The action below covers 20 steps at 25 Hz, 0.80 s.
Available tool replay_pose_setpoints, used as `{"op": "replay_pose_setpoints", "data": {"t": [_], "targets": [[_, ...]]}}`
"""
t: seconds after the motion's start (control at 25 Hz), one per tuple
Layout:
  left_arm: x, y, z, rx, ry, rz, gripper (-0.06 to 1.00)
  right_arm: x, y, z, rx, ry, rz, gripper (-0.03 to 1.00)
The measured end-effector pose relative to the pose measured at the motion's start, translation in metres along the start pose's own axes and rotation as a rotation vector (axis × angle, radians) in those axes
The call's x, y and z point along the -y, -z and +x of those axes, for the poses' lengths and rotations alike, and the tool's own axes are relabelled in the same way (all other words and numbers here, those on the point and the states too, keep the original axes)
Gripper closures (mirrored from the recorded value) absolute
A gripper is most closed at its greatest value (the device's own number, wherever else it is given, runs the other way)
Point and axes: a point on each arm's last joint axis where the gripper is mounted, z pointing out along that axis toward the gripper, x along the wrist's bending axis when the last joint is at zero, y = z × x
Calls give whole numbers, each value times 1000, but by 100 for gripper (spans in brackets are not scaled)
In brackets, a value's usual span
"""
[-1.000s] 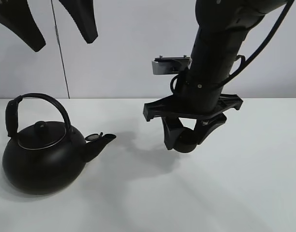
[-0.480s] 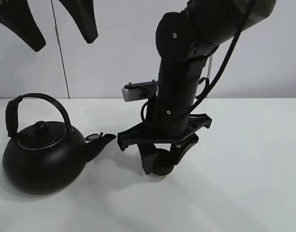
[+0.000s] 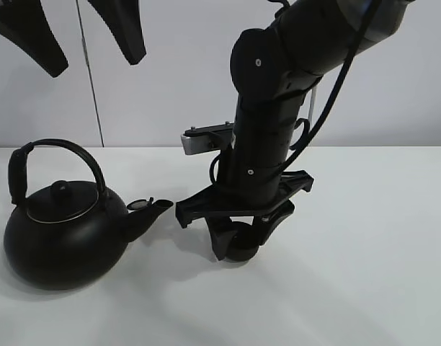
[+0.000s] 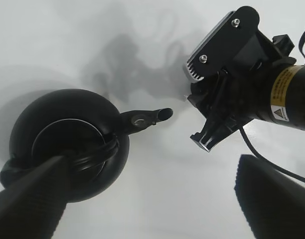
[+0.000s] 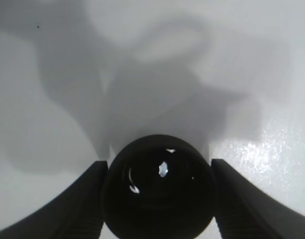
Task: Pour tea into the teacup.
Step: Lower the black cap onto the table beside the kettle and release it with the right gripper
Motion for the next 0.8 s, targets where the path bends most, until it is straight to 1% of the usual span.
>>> {"op": "replay_pose_setpoints", "data": {"t": [0.8], "targets": [[0, 0, 0, 0, 0, 0, 30, -1, -1, -2, 19, -3, -15, 57]]}}
